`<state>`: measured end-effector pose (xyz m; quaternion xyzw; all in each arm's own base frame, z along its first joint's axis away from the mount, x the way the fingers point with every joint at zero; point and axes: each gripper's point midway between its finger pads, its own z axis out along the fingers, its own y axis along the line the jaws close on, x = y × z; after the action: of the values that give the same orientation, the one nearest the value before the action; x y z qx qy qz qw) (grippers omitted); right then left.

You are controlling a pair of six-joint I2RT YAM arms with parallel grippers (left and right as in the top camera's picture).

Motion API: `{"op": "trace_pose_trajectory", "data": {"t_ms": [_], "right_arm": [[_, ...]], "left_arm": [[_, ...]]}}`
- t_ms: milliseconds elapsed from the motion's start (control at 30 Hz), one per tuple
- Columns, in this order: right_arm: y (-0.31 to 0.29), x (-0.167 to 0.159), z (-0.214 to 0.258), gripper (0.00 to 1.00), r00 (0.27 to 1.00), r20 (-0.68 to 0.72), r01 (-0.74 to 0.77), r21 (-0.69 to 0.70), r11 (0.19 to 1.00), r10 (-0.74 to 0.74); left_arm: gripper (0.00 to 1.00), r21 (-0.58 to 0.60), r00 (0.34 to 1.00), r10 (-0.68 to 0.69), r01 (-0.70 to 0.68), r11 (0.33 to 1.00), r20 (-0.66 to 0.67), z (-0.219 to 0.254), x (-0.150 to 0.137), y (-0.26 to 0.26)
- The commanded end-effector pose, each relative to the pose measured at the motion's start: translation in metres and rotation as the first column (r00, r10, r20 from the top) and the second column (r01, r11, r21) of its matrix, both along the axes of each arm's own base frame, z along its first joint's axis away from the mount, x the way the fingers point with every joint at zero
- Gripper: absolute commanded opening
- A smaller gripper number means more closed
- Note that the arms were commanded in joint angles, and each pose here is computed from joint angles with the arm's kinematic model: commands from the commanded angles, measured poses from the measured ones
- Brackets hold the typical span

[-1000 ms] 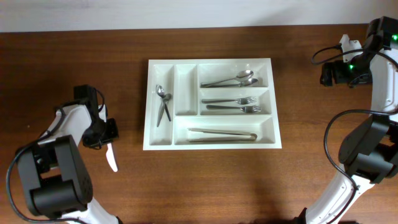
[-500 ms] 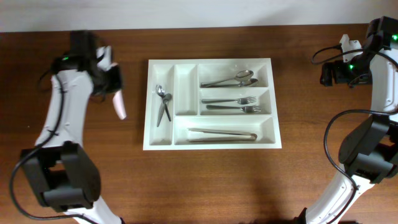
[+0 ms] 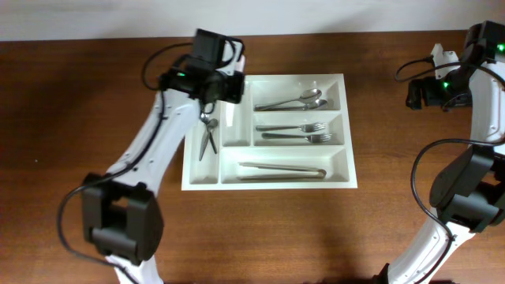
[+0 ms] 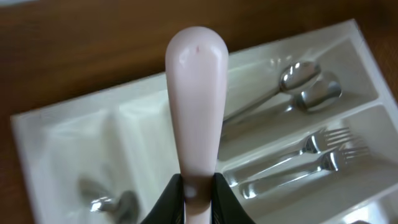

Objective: Pack container
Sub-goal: 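Lift the spatula and carry it right into the tray's second compartment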

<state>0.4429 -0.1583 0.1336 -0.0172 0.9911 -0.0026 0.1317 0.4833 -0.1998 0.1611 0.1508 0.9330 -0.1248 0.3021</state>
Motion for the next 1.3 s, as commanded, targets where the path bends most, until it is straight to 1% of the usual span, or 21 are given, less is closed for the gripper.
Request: {"op": "trace_pose_trajectory", "data": {"t_ms": [0,67,167,400,467,600,633,667,700,833,900,933,967,1067,1100,1167,1233,1267], "right_arm": [[0.001,0.0,-0.004,0.99,1.0,-0.005,-0.01,0.009,1.0,0.01],[0.001,0.0,-0.004,0.99,1.0,-0.005,-0.01,0.009,1.0,0.01],[0.001,0.0,-0.004,0.99,1.0,-0.005,-0.01,0.009,1.0,0.01],[0.001,0.0,-0.004,0.99,1.0,-0.005,-0.01,0.009,1.0,0.01],[0.001,0.0,-0.004,0.99,1.0,-0.005,-0.01,0.009,1.0,0.01],[0.001,0.0,-0.004,0.99,1.0,-0.005,-0.01,0.008,1.0,0.01],[0.001,0.0,-0.004,0.99,1.0,-0.005,-0.01,0.009,1.0,0.01],[0.001,0.0,-0.004,0.99,1.0,-0.005,-0.01,0.008,1.0,0.01],[0.001,0.0,-0.004,0.99,1.0,-0.005,-0.01,0.008,1.0,0.01],[0.001,0.0,-0.004,0.99,1.0,-0.005,-0.01,0.008,1.0,0.01],[0.001,0.0,-0.004,0.99,1.0,-0.005,-0.01,0.008,1.0,0.01],[0.001,0.0,-0.004,0.99,1.0,-0.005,-0.01,0.008,1.0,0.01],[0.001,0.0,-0.004,0.99,1.0,-0.005,-0.01,0.009,1.0,0.01],[0.001,0.0,-0.004,0.99,1.0,-0.005,-0.01,0.008,1.0,0.01],[0.001,0.0,-0.004,0.99,1.0,-0.005,-0.01,0.008,1.0,0.01],[0.001,0.0,-0.004,0.99,1.0,-0.005,-0.01,0.008,1.0,0.01],[0.001,0.0,-0.004,0.99,1.0,-0.005,-0.01,0.008,1.0,0.01],[0.001,0.0,-0.004,0.99,1.0,-0.005,-0.01,0.009,1.0,0.01]], "left_arm": [[0.02,0.021,0.996,0.043,-0.042,0.999,-0.083,-0.04,0.004,0.0],[0.02,0.009,0.993,0.035,-0.034,0.999,-0.116,-0.052,0.002,-0.004],[0.02,-0.006,0.987,0.063,-0.064,0.998,-0.151,-0.062,0.001,-0.005],[0.03,-0.018,0.978,0.101,-0.106,0.994,-0.182,-0.07,0.0,-0.005],[0.08,-0.017,0.978,0.1,-0.105,0.994,-0.185,-0.071,0.0,-0.005],[0.09,-0.017,0.978,0.1,-0.105,0.994,-0.185,-0.072,0.0,-0.005],[0.13,-0.017,0.978,0.1,-0.105,0.994,-0.185,-0.072,0.0,-0.005],[0.2,-0.016,0.978,0.101,-0.105,0.994,-0.185,-0.072,0.0,-0.005],[0.24,-0.016,0.978,0.101,-0.105,0.994,-0.185,-0.072,0.0,-0.005],[0.24,-0.016,0.978,0.1,-0.105,0.994,-0.185,-0.072,0.0,-0.005],[0.29,-0.016,0.978,0.101,-0.105,0.994,-0.185,-0.072,0.0,-0.005],[0.35,-0.014,0.978,0.102,-0.106,0.994,-0.183,-0.072,0.001,-0.004],[0.44,-0.014,0.979,0.1,-0.104,0.994,-0.18,-0.071,0.001,-0.005],[0.52,-0.022,0.981,0.101,-0.106,0.994,-0.164,-0.059,0.006,-0.005],[0.56,-0.026,0.982,0.103,-0.108,0.994,-0.156,-0.049,0.008,-0.004],[0.71,-0.03,0.988,0.095,-0.099,0.995,-0.124,-0.024,0.013,-0.002],[0.83,-0.023,0.995,0.068,-0.07,0.997,-0.074,0.008,0.018,0.003],[0.87,-0.013,0.997,0.062,-0.062,0.998,-0.043,0.027,0.019,0.009]]}}
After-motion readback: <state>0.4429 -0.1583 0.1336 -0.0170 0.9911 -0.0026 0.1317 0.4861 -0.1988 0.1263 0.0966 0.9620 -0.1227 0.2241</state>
